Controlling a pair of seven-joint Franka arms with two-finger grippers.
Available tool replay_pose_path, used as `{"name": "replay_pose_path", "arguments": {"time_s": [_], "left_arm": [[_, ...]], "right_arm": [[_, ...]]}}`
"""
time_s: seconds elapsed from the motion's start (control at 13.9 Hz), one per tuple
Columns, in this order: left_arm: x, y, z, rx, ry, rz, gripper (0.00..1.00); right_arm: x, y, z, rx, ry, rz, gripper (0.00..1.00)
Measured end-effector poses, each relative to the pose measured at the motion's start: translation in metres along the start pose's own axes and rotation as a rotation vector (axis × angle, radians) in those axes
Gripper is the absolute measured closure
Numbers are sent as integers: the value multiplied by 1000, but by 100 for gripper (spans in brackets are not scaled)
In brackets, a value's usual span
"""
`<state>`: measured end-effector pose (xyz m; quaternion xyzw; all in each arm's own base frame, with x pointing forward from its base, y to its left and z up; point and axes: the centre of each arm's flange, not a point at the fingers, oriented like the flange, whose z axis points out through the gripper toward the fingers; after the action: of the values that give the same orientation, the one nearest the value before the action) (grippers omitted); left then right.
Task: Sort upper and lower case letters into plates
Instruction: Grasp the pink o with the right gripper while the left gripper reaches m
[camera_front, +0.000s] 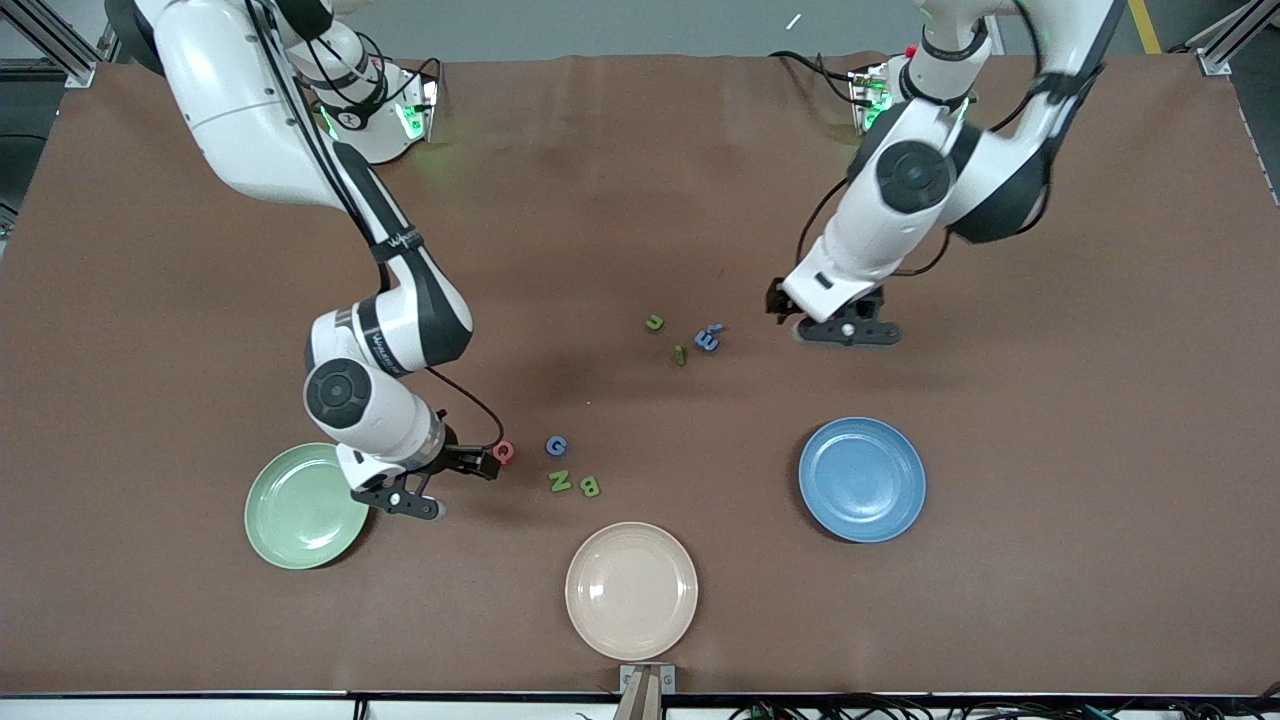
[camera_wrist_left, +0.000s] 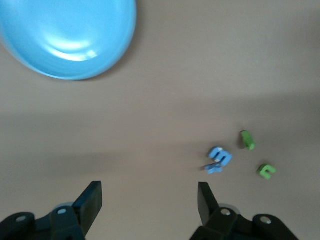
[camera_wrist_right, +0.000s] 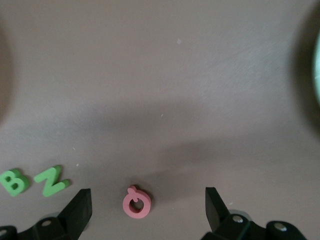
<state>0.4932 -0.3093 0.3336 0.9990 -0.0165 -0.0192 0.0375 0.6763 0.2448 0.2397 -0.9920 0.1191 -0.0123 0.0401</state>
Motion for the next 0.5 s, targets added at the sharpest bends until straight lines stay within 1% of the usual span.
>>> {"name": "replay_pose_path", "arguments": {"time_s": [0.07, 0.22, 0.36, 0.43, 0.5], "left_arm": [[-4, 14, 27, -3, -9, -15, 18], [-13, 39, 72, -16, -18, -58, 19], [-21, 57, 103, -50, -32, -95, 19], [-22, 61, 114, -66, -37, -101, 24], [-22, 63, 124, -77, -44, -102, 24]], "right_arm": [[-4, -5, 8, 0, -2, -2, 0], [-11, -14, 23, 2, 0, -5, 2], [-20, -23, 41, 3, 0, -9, 5], [-23, -26, 49, 2, -2, -12, 7], [-26, -28, 53, -1, -5, -16, 9]]}}
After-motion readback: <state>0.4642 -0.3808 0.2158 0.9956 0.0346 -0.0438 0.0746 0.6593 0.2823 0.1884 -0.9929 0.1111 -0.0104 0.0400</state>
